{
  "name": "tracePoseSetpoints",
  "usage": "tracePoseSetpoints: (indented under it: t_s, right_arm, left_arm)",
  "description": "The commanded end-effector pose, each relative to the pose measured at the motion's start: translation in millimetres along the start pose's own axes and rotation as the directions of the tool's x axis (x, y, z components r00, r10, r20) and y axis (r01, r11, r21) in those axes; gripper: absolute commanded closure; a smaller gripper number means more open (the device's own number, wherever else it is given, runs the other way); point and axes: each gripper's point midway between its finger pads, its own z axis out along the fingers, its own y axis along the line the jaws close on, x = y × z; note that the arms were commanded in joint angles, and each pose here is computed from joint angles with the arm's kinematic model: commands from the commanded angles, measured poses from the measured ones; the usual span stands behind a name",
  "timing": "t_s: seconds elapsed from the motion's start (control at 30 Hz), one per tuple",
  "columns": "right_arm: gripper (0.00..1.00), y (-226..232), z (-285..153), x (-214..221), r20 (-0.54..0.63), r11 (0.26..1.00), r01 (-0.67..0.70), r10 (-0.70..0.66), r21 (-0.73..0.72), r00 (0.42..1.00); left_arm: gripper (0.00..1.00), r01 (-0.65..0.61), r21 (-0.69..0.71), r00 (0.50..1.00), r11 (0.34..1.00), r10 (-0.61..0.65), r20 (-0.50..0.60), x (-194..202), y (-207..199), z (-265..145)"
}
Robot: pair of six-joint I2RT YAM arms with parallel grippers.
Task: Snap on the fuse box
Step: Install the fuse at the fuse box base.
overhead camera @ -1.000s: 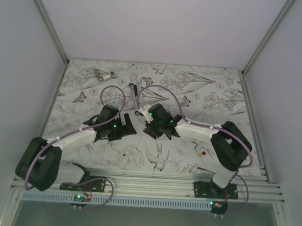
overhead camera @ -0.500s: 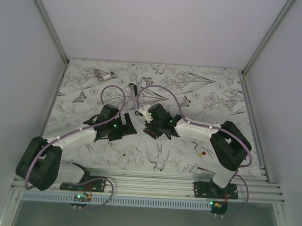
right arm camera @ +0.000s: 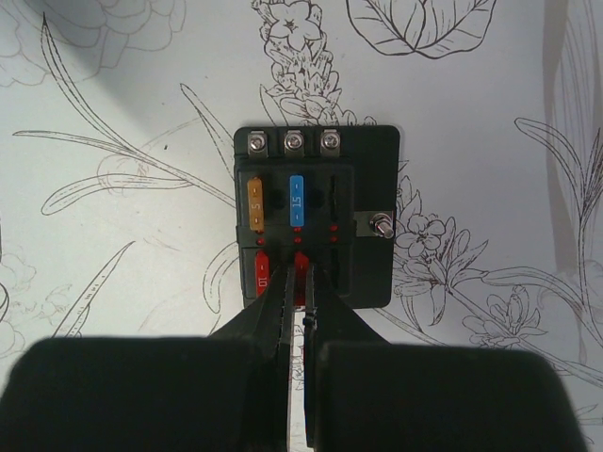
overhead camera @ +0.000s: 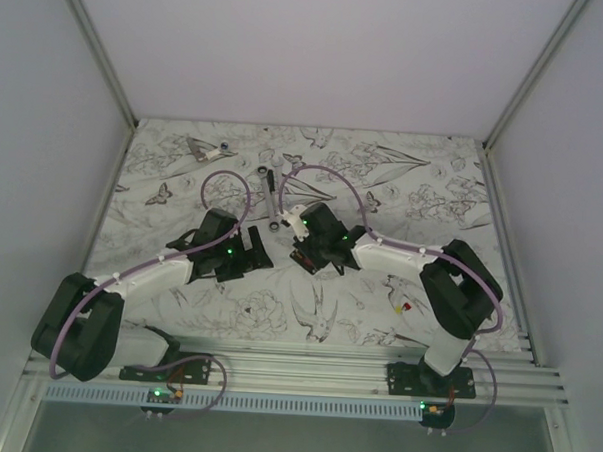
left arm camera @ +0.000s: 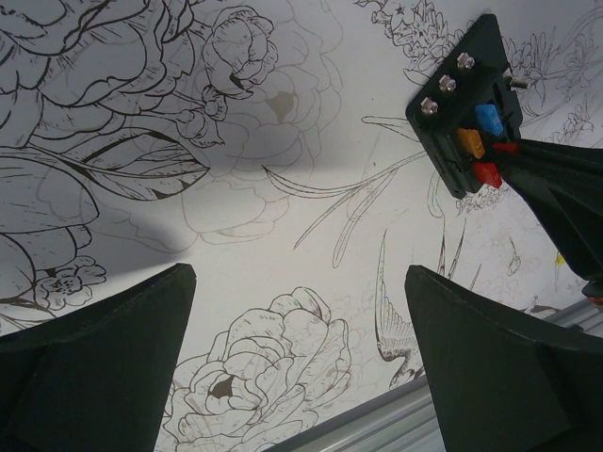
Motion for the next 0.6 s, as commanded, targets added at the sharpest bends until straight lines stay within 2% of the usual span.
tracePoseSetpoints:
  t_s: [0.0, 0.13, 0.3, 0.57]
  right_arm:
    - [1.0, 0.2, -0.6, 67.3, -0.213, 1.0, -0.001, 0.002, 0.008, 0.977]
    - [1.0, 3.5, -1.7, 66.9, -0.207, 1.0, -0.013, 0.012, -0.004, 0.978]
    - [1.0, 0.6, 2.5, 83.7, -0.286, 1.0, 0.014, -0.007, 0.023, 0.958]
    - [1.0, 7.6, 3.0, 92.5, -0.315, 1.0, -0.002, -0.001, -0.008, 0.949]
  left_arm:
    - [0.0, 0.018, -0.001, 1.0, 1.0, -0.019, -0.006, 0.7, 0.5, -3.4]
    - [0.0, 0.021, -0.002, 1.0, 1.0, -0.021, -0.009, 1.5, 0.8, -3.0]
    - [0.0, 0.026, -0.002, 1.0, 1.0, -0.026, -0.005, 1.8, 1.4, -4.0]
    - [0.0, 0.031, -0.013, 1.0, 0.999, -0.031, -0.002, 3.0, 4.8, -3.3]
